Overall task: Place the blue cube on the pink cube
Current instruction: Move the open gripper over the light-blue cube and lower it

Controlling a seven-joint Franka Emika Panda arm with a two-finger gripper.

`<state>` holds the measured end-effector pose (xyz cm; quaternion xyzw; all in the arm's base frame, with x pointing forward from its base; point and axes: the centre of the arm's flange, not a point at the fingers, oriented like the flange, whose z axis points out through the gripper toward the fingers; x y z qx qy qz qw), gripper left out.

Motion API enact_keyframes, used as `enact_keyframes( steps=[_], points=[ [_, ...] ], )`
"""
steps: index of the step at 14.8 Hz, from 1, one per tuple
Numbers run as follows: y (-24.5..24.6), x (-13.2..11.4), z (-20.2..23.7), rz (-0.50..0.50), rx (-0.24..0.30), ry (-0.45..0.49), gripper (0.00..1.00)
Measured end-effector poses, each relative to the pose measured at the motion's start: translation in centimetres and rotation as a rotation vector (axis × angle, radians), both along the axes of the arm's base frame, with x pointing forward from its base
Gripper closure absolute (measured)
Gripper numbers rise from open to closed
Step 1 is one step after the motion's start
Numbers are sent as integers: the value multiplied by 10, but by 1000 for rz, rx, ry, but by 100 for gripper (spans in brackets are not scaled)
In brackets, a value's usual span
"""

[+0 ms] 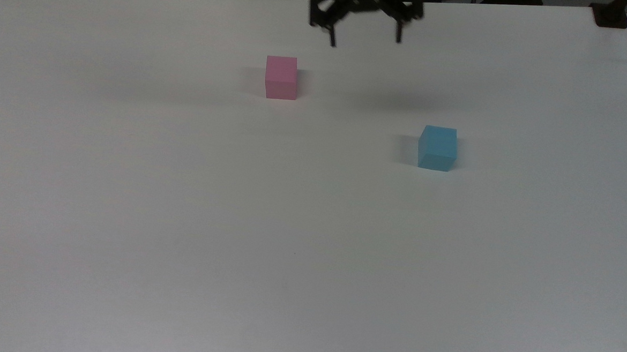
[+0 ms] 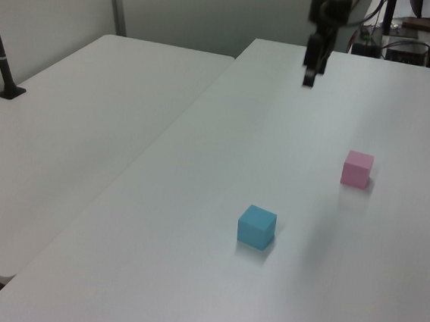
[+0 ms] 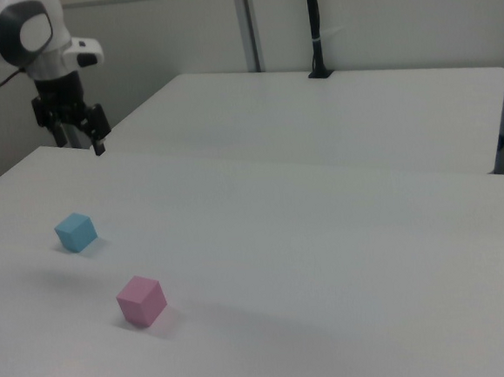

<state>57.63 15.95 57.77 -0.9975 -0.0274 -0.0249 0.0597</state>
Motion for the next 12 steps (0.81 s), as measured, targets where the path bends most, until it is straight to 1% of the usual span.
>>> enact_keyframes(
  steps=[3,4,6,8,12],
  points=[
    [53,13,-47,-27,5,9,0],
    [76,14,-69,-24,0,27,0],
    [102,15,-96,-26,-6,47,0],
    [125,14,-115,-54,-16,41,0],
    [161,12,-161,-77,-58,40,0]
  ],
)
